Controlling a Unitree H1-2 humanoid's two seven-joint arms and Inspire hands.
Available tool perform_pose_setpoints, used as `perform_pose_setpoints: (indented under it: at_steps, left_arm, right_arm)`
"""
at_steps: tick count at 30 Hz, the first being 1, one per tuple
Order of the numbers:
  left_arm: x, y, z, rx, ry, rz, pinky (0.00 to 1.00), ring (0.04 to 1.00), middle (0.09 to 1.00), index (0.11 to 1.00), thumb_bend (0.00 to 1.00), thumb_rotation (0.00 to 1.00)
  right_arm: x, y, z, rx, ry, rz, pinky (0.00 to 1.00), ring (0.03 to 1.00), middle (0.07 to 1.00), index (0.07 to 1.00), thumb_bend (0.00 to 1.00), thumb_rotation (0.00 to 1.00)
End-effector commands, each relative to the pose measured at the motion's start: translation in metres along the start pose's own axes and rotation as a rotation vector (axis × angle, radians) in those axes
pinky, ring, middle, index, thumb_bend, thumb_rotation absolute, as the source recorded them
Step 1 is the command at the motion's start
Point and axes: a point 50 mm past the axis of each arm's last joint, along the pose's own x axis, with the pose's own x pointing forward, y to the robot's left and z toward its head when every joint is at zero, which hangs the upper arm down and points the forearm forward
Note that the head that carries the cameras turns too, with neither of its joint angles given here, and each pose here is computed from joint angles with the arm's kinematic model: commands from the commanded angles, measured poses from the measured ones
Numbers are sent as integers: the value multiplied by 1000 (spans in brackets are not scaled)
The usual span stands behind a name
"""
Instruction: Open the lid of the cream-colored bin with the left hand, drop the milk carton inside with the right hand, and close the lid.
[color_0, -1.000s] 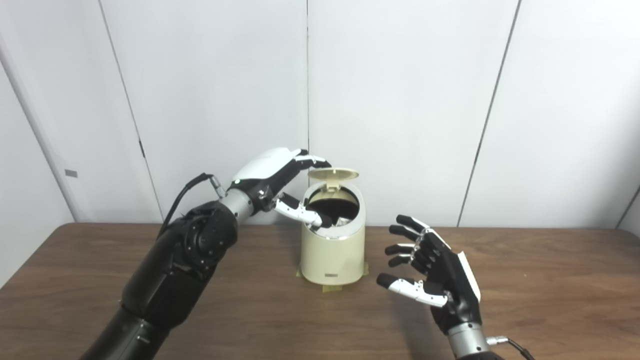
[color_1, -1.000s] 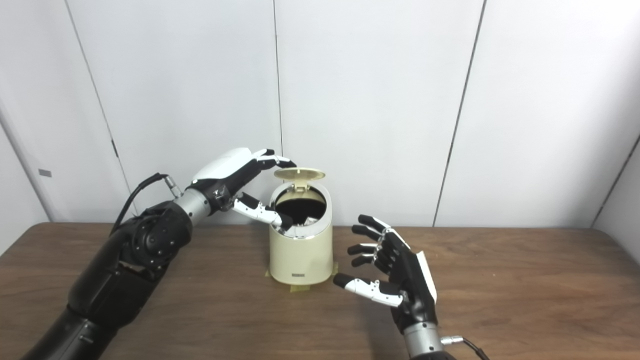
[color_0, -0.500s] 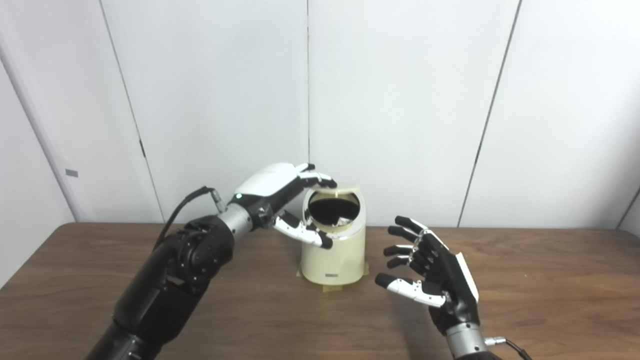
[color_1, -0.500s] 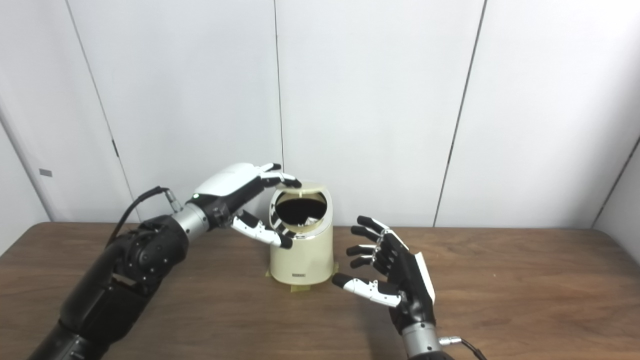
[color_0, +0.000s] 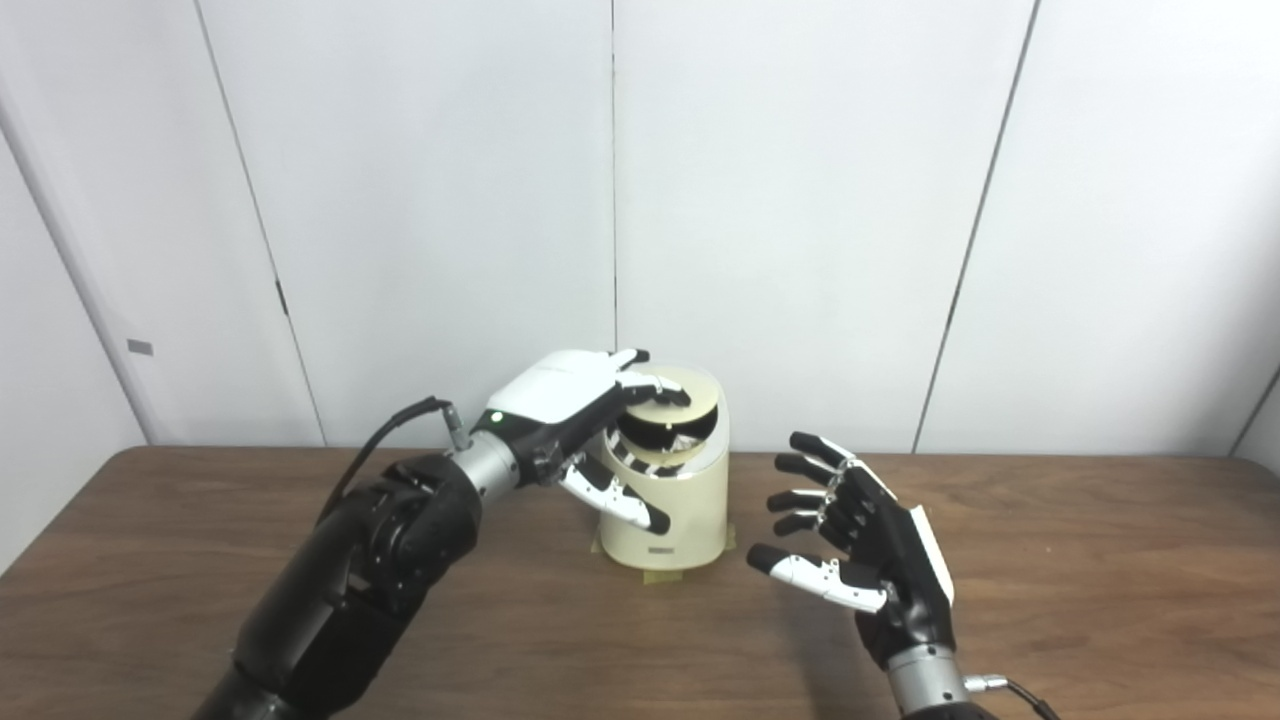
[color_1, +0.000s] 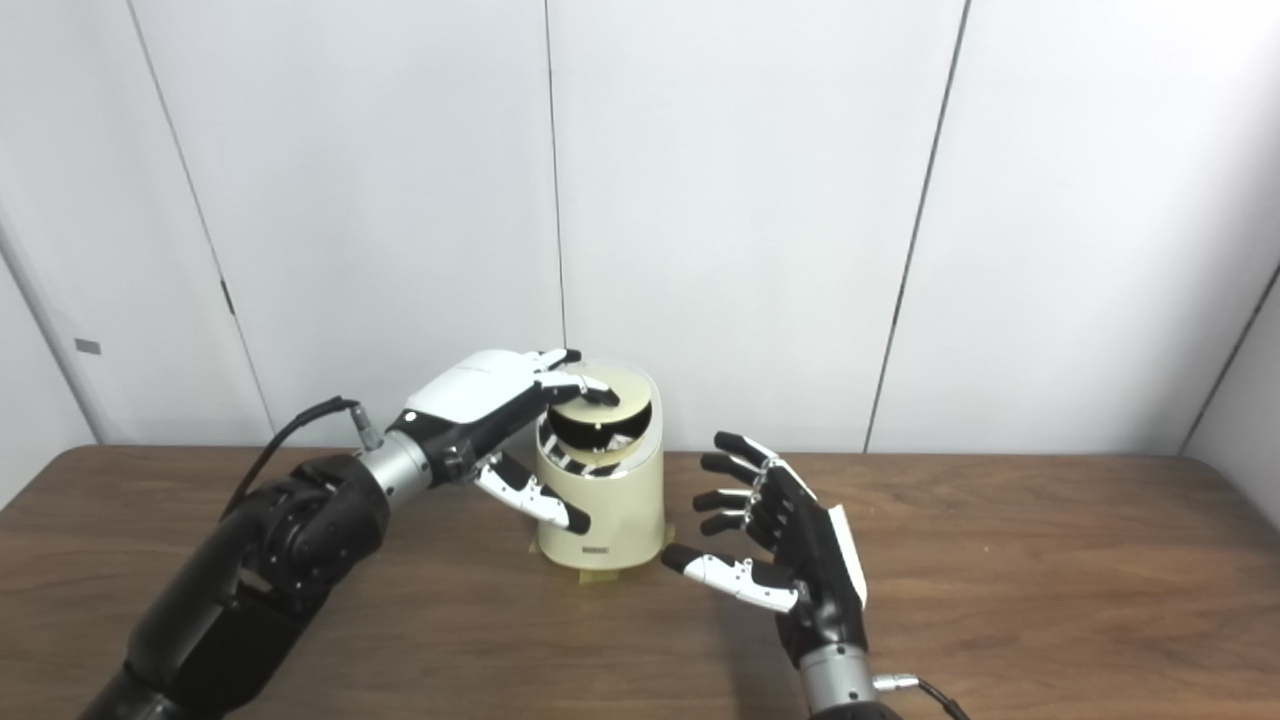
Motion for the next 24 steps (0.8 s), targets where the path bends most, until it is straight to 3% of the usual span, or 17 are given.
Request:
perform_pose_setpoints:
  at_steps: [1, 8, 13, 24]
  left_arm:
    - [1, 19, 7, 124, -35, 48, 1000, 1000, 831, 847, 928, 384]
    - [-2, 14, 18, 370, 4, -69, 1000, 1000, 791, 795, 936, 393]
    - [0, 8, 21, 409, 85, -158, 1000, 997, 750, 747, 997, 409]
    - [-2, -11, 13, 412, 198, -262, 1000, 1000, 792, 788, 1000, 465]
  right_arm:
    - [13, 6, 23, 9, -95, 13, 484, 586, 732, 747, 774, 99]
    - [13, 5, 26, -1, -102, 10, 482, 580, 722, 746, 768, 96]
    - [14, 4, 27, -5, -110, 11, 465, 575, 725, 749, 766, 106]
    - [15, 3, 30, -13, -114, 2, 508, 570, 714, 741, 767, 108]
